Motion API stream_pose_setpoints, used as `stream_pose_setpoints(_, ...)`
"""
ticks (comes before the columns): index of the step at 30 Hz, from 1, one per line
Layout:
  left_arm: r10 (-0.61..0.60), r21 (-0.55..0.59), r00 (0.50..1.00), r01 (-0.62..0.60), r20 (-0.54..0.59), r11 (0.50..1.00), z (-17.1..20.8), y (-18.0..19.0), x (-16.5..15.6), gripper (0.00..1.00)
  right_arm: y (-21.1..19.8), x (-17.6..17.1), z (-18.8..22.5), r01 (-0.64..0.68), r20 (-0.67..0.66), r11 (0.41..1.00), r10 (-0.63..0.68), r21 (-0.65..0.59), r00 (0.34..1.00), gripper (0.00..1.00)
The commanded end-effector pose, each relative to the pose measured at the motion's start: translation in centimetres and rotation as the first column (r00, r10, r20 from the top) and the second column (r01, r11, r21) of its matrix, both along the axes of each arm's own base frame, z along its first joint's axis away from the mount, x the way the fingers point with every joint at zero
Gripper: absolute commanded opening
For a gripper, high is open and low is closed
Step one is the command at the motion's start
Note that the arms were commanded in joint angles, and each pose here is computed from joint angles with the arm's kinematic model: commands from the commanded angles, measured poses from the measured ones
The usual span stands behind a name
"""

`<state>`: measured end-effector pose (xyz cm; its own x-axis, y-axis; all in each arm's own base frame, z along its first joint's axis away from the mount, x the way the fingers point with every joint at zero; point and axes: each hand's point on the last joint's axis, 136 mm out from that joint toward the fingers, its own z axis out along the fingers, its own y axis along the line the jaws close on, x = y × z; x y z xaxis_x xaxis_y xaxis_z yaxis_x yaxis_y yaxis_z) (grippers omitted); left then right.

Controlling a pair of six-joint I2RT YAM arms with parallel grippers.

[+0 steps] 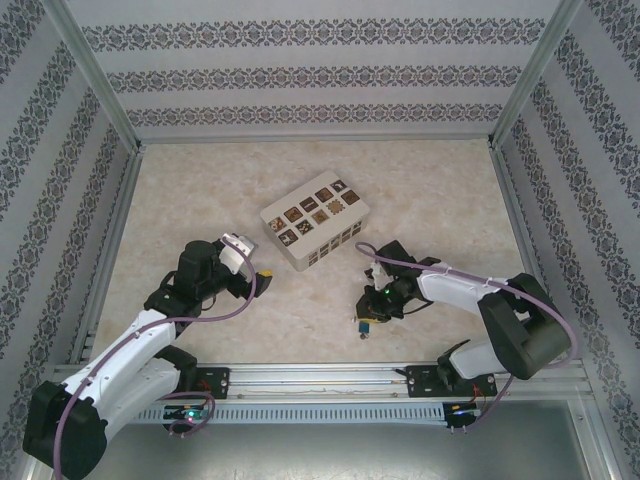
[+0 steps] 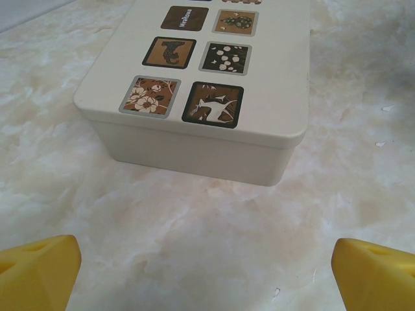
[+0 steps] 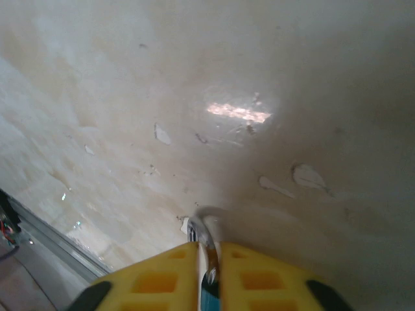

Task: Unlock the padlock with the key

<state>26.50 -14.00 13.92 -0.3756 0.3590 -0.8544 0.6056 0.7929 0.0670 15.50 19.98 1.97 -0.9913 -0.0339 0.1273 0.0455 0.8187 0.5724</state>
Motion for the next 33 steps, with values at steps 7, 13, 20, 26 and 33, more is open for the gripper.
stream_pose_setpoints(7,-0.013,0.034,1.000,0.012,0.001,0.999,-0.7,0.0,-0.1,0.99,-0.2,1.1,1.9,-0.023,0.086,1.000,0.023,0.000,0.996,0.29)
stream_pose_setpoints(13,-0.009,0.045,1.000,0.008,0.007,0.999,-0.7,0.2,0.0,0.99,-1.9,3.0,4.2,0.025,0.209,1.000,-0.021,-0.019,0.978,0.35)
stream_pose_setpoints(20,0.002,0.062,1.000,-0.003,0.021,0.998,-0.5,0.5,0.0,0.99,-5.1,7.3,8.3,0.160,0.460,0.987,-0.133,-0.020,0.878,0.40)
stream_pose_setpoints(26,0.018,0.075,0.999,-0.020,0.036,0.997,-0.3,0.9,0.2,0.99,-8.2,10.3,11.7,0.235,0.630,0.972,-0.167,-0.025,0.758,0.45)
stream_pose_setpoints(33,0.037,0.091,0.998,-0.042,0.056,0.995,0.0,1.4,0.2,0.99,-12.4,12.8,13.8,0.333,0.733,0.942,-0.196,-0.045,0.651,0.57)
